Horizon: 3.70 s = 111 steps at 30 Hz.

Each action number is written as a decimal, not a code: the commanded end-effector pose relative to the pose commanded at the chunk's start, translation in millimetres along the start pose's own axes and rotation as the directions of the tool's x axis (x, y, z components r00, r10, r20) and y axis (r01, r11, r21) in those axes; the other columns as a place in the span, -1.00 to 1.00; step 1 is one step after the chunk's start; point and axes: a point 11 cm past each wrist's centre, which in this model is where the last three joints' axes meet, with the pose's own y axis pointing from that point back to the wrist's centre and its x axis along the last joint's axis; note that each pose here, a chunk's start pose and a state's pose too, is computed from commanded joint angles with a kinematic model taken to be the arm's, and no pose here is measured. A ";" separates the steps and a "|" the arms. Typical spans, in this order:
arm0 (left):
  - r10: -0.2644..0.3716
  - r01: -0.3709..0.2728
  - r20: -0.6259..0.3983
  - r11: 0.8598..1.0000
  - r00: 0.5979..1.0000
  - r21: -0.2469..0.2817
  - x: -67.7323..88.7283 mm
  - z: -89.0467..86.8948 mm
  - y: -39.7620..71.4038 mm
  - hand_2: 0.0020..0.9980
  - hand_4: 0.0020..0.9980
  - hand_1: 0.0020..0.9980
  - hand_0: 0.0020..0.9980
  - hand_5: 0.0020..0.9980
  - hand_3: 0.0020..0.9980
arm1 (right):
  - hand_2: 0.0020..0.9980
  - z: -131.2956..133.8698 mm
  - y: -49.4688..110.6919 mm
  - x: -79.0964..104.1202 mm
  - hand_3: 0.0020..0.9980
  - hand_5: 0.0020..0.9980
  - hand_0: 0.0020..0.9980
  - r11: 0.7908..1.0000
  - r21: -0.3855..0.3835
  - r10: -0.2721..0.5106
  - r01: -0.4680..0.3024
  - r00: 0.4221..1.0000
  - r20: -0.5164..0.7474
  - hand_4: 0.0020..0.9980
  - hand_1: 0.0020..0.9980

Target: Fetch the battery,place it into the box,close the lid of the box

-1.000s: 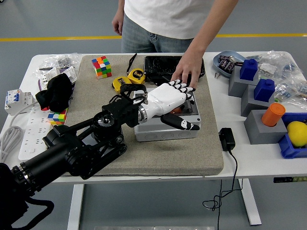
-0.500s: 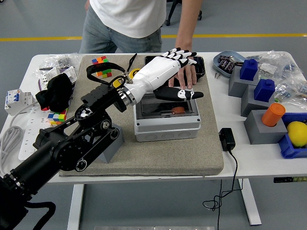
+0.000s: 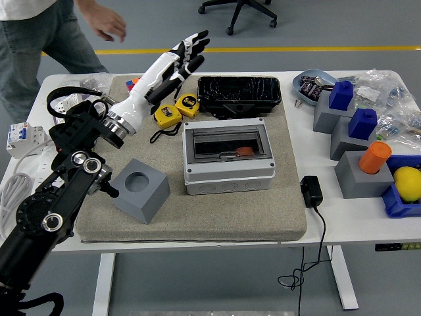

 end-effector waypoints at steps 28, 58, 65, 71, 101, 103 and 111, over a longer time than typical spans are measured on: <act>0.294 -0.262 -0.434 0.956 0.852 0.134 71.6 -54.3 59.0 0.68 1.00 0.75 0.80 1.00 0.65 | 0.55 -0.5 0.4 -3.0 0.59 0.93 0.69 1.000 -0.002 -0.009 0.009 1.000 0.009 1.00 0.57; 0.444 -0.397 -0.111 0.869 0.889 0.295 108.0 -84.0 93.3 0.61 1.00 0.67 0.68 1.00 0.59 | 0.55 -3.8 0.9 -5.2 0.59 0.94 0.69 1.000 0.006 -0.017 0.017 1.000 0.014 1.00 0.57; 0.437 -0.391 -0.107 0.871 0.893 0.297 105.1 -84.6 92.4 0.60 1.00 0.66 0.67 1.00 0.58 | 0.55 -3.0 0.6 -3.5 0.59 0.94 0.69 1.000 0.003 -0.014 0.014 1.000 0.009 1.00 0.56; 0.440 -0.395 -0.105 0.871 0.892 0.294 103.8 -85.7 93.8 0.59 1.00 0.64 0.66 1.00 0.57 | 0.55 1.4 0.0 -1.7 0.58 0.93 0.68 1.000 -0.005 -0.011 0.011 1.000 0.007 1.00 0.56; 0.457 -0.417 -0.088 0.864 0.885 0.283 107.7 -84.6 93.7 0.55 1.00 0.60 0.61 1.00 0.53 | 0.55 -3.1 0.9 -5.1 0.58 0.92 0.69 1.000 0.005 -0.018 0.017 1.000 0.015 1.00 0.56; 0.457 -0.418 -0.088 0.864 0.885 0.283 107.7 -84.5 93.7 0.55 1.00 0.60 0.61 1.00 0.53 | 0.55 -2.9 0.8 -5.2 0.58 0.92 0.69 1.000 0.005 -0.018 0.018 1.000 0.013 1.00 0.56; 0.456 -0.417 -0.084 0.862 0.886 0.289 107.0 -86.8 95.3 0.54 1.00 0.59 0.61 1.00 0.53 | 0.55 -2.1 0.2 -1.1 0.58 0.92 0.68 1.000 0.001 -0.010 0.010 1.000 0.007 1.00 0.57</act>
